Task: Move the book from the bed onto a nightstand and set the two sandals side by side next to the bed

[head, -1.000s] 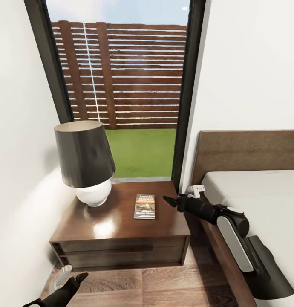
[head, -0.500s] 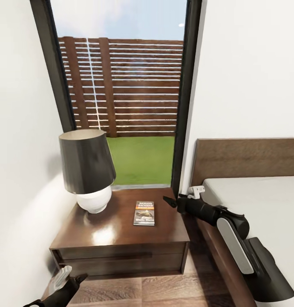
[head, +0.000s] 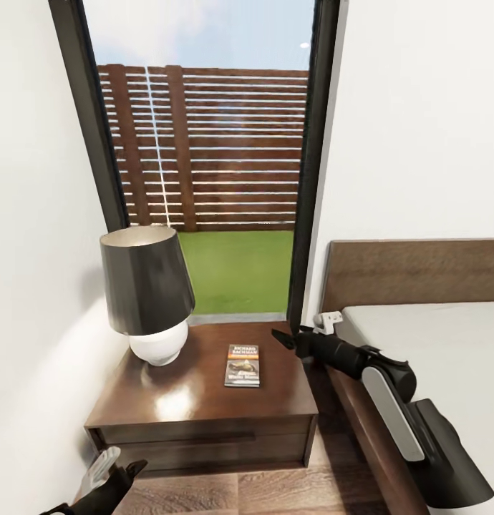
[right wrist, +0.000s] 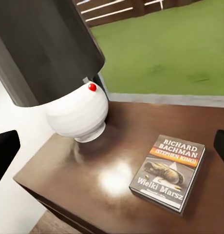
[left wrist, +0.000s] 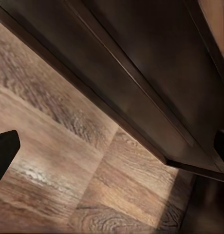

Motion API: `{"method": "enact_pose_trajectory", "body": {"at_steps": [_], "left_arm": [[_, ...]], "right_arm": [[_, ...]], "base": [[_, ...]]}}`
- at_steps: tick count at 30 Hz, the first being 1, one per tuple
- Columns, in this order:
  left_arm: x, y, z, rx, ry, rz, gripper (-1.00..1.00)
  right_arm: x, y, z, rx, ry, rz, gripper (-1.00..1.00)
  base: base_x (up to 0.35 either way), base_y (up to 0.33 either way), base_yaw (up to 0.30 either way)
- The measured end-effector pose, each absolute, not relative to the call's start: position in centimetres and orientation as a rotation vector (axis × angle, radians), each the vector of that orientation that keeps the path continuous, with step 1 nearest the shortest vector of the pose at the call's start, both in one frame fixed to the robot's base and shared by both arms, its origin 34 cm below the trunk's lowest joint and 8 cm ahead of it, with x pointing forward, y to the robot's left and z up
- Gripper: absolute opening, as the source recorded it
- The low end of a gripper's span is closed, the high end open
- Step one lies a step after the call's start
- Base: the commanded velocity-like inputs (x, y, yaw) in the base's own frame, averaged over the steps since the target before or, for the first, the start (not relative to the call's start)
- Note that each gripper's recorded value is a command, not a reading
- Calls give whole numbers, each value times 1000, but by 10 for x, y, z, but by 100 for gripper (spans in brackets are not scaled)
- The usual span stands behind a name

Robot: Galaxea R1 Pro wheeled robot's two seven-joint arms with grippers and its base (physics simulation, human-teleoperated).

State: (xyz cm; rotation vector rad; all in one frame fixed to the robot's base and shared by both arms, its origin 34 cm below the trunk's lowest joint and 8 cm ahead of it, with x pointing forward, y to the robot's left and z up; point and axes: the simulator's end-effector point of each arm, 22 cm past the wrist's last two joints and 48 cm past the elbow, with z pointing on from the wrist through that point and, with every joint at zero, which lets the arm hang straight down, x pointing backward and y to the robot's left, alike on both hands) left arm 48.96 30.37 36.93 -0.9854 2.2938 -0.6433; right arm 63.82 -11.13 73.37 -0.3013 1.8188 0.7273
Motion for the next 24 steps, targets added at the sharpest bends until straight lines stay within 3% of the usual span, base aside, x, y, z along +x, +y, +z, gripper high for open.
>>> {"method": "enact_pose_trajectory", "body": {"at_steps": [24], "left_arm": [[496, 306, 414, -1009, 2307, -636, 100]], "right_arm": [[650, -107, 788, -314, 1808, 730, 100]], "base": [[0, 0, 0]]}}
